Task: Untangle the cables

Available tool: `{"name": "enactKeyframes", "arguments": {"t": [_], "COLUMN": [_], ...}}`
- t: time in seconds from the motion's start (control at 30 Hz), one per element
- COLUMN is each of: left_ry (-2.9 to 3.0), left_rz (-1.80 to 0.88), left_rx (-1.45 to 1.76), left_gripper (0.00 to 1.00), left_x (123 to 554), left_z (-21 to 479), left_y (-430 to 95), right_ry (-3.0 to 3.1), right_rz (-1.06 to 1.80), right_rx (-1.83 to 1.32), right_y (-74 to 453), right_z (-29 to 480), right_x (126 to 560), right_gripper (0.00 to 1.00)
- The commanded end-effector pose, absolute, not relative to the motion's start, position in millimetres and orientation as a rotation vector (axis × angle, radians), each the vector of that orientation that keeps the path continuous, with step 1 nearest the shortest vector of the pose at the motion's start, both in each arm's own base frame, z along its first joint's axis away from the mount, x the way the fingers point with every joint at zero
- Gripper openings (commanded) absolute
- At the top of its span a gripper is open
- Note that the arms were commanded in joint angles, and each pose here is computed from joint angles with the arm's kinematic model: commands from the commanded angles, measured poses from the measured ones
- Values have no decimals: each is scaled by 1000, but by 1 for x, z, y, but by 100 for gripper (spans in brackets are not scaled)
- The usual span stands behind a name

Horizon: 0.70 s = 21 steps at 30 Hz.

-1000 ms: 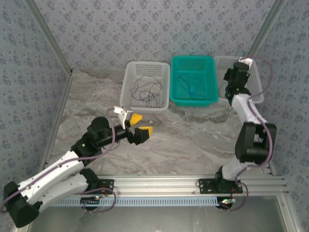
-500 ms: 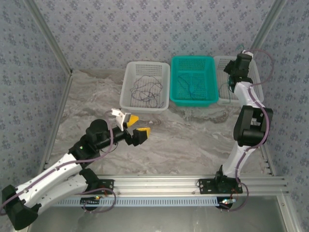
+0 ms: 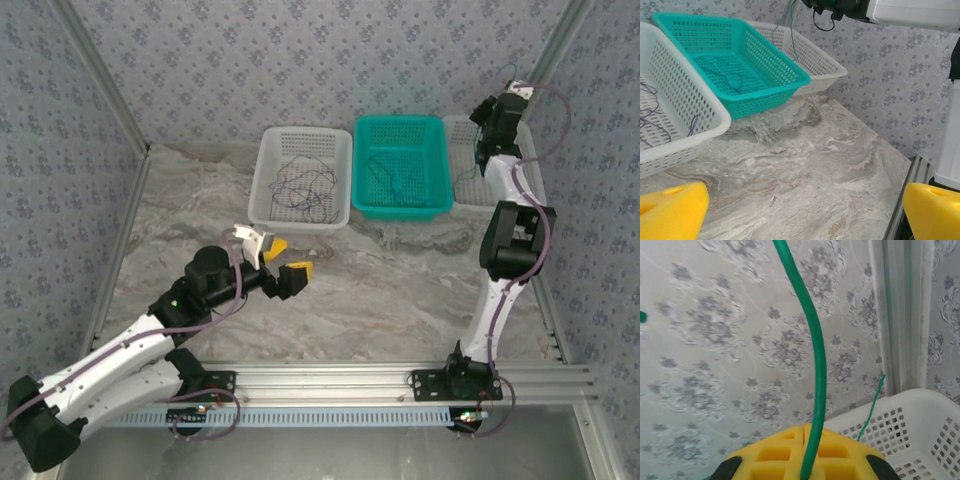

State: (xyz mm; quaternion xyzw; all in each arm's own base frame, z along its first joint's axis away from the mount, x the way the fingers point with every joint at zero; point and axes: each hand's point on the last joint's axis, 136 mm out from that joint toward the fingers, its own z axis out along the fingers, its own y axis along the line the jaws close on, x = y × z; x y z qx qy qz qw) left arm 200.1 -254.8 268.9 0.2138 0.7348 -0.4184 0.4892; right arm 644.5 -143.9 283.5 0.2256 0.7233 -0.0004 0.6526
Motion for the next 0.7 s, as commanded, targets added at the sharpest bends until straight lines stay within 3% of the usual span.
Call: {"name": "enactKeyframes", "arguments": {"t": [0.0, 0.03, 0.13, 0.27, 0.5, 0.67], "left_ry": [1787, 1815, 1917, 1975, 2023, 1956], "left_rz": [-950, -901, -730, -666, -317, -61], "left_rx": [438, 391, 205, 168, -4, -70], "left_gripper": [99, 100, 99, 99, 99, 100], "left_x": [209, 215, 234, 235, 249, 256], "left_z": [276, 272, 253, 238, 216, 219], "left_y": [-243, -236, -206, -194, -135, -92], "right_ry": [1787, 1823, 1854, 1868, 1902, 1922], "right_rz": [-57, -57, -36, -24, 167, 181], "right_rx": [612, 642, 679, 672, 541, 387], "right_y": [-162, -163, -159, -148, -83, -31], "right_z": [241, 228, 215, 234, 259, 256], "right_x": [646, 644, 637, 623, 587, 530], "right_gripper": [4, 10, 41, 58, 64, 68]}}
